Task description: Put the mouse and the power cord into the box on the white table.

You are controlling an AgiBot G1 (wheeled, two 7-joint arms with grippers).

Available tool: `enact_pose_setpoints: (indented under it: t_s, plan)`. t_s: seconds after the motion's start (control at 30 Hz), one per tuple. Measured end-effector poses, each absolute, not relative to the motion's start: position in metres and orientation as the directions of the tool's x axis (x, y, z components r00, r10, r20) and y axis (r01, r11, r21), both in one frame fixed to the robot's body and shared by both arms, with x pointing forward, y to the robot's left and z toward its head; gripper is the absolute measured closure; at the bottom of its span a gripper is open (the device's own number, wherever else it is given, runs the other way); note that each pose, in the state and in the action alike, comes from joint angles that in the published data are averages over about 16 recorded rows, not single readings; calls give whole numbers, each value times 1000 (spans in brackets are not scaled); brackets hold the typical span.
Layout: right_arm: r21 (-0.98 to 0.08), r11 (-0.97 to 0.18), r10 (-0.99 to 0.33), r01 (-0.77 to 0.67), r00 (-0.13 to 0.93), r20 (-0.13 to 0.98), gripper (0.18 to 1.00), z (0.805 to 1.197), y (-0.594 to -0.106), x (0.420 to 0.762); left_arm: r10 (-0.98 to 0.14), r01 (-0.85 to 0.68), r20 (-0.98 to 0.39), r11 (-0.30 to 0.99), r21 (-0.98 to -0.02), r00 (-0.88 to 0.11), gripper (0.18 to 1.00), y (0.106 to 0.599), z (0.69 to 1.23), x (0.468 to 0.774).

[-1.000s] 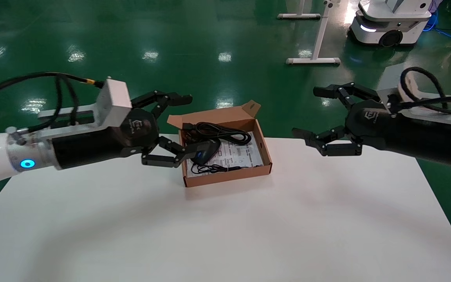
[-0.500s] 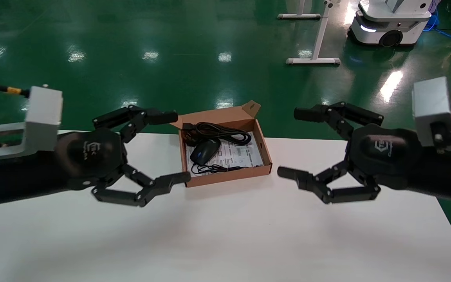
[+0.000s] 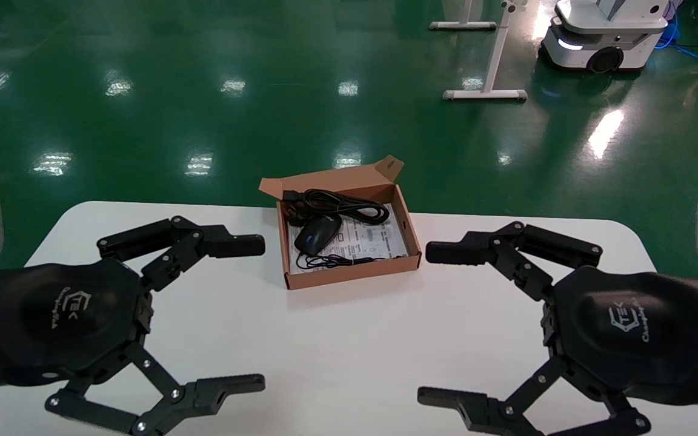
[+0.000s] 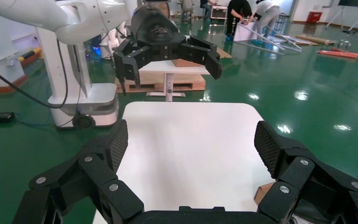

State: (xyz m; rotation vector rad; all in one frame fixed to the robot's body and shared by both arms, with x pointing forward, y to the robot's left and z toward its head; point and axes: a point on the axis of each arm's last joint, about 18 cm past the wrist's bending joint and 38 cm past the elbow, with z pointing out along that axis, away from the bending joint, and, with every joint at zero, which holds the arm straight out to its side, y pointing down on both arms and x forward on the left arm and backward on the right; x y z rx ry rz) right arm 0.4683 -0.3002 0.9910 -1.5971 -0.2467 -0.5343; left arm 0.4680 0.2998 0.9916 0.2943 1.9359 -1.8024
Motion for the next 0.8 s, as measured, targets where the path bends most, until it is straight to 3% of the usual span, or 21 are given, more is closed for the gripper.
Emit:
enact_pose_setpoints:
  t_s: [0.8]
  plan:
    - [-879,-111,-174,465,861,477,178,992,-302,474,-174,465,-477,112,-879,-861,184,300,992,474]
